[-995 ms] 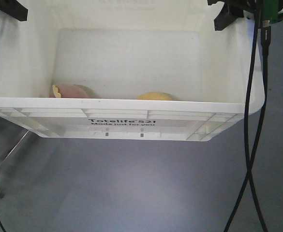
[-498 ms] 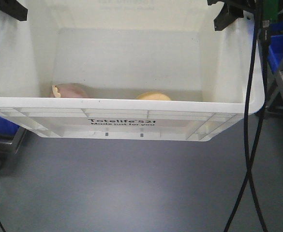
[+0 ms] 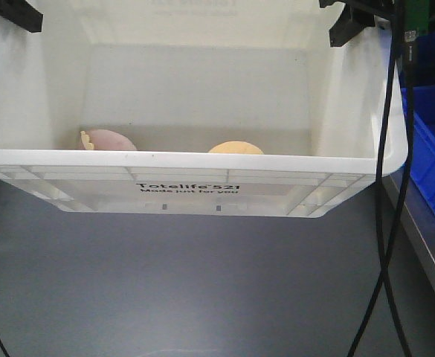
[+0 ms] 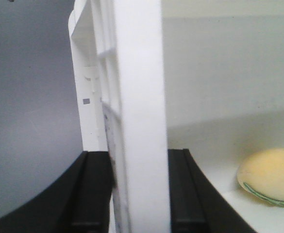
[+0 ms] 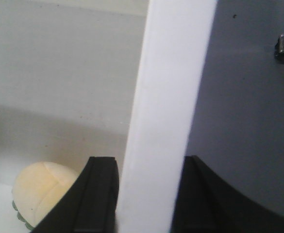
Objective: Place moving items into box and shelve
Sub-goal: 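Hold the tote raised with both grippers while driving toward the blue-bin shelf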
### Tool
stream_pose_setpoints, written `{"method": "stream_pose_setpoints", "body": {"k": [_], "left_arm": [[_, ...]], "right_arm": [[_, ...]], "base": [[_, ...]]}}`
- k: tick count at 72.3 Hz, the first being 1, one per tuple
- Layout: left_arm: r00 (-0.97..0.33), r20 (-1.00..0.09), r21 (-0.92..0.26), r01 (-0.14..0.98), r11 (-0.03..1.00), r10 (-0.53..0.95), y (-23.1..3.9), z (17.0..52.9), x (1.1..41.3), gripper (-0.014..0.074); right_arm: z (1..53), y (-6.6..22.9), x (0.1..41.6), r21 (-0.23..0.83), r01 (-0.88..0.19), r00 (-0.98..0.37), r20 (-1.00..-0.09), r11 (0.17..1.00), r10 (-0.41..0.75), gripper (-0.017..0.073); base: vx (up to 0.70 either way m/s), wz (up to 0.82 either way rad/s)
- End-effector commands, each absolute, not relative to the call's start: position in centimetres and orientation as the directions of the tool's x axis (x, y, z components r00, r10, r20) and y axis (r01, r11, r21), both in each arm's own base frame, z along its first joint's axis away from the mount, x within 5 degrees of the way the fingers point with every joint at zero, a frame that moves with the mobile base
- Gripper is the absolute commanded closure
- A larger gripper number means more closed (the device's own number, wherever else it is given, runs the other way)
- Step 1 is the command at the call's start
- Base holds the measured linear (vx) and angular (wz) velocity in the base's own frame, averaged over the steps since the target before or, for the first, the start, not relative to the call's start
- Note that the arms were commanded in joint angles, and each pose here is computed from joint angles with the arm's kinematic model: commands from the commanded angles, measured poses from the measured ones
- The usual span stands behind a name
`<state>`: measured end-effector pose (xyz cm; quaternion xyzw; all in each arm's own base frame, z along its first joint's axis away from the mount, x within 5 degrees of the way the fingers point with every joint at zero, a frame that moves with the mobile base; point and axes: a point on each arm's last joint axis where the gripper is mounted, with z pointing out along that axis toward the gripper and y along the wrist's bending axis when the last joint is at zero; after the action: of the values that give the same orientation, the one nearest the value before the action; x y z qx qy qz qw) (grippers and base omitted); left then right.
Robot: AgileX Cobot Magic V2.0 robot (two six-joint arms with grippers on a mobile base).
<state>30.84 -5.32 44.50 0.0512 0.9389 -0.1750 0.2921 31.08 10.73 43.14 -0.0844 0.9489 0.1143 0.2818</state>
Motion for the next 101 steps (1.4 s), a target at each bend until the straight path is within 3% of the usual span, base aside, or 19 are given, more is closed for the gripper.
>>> {"method": "stream_pose_setpoints", "body": {"k": [1, 55, 101], "left_arm": [[-0.753, -0.652, -0.567, 0.403, 0.718, -0.092, -9.2, 49.28, 27.83, 0.0594], [-0.753, -0.652, -0.567, 0.403, 0.718, -0.092, -9.2, 49.28, 27.83, 0.0594], [-0.753, -0.652, -0.567, 0.403, 0.718, -0.092, -9.2, 49.28, 27.83, 0.0594]], "right_arm": [[46.4, 13.27, 28.13, 0.404, -0.357, -0.808, -0.585, 0.842, -0.062, 0.0564], [46.4, 13.27, 28.13, 0.404, -0.357, -0.808, -0.585, 0.842, -0.062, 0.0564], [46.42, 13.27, 28.16, 0.404, -0.357, -0.807, -0.588, 0.842, -0.06, 0.0564]], "base": [[0.45, -0.33], [0.46, -0.19], [0.49, 0.02]]}}
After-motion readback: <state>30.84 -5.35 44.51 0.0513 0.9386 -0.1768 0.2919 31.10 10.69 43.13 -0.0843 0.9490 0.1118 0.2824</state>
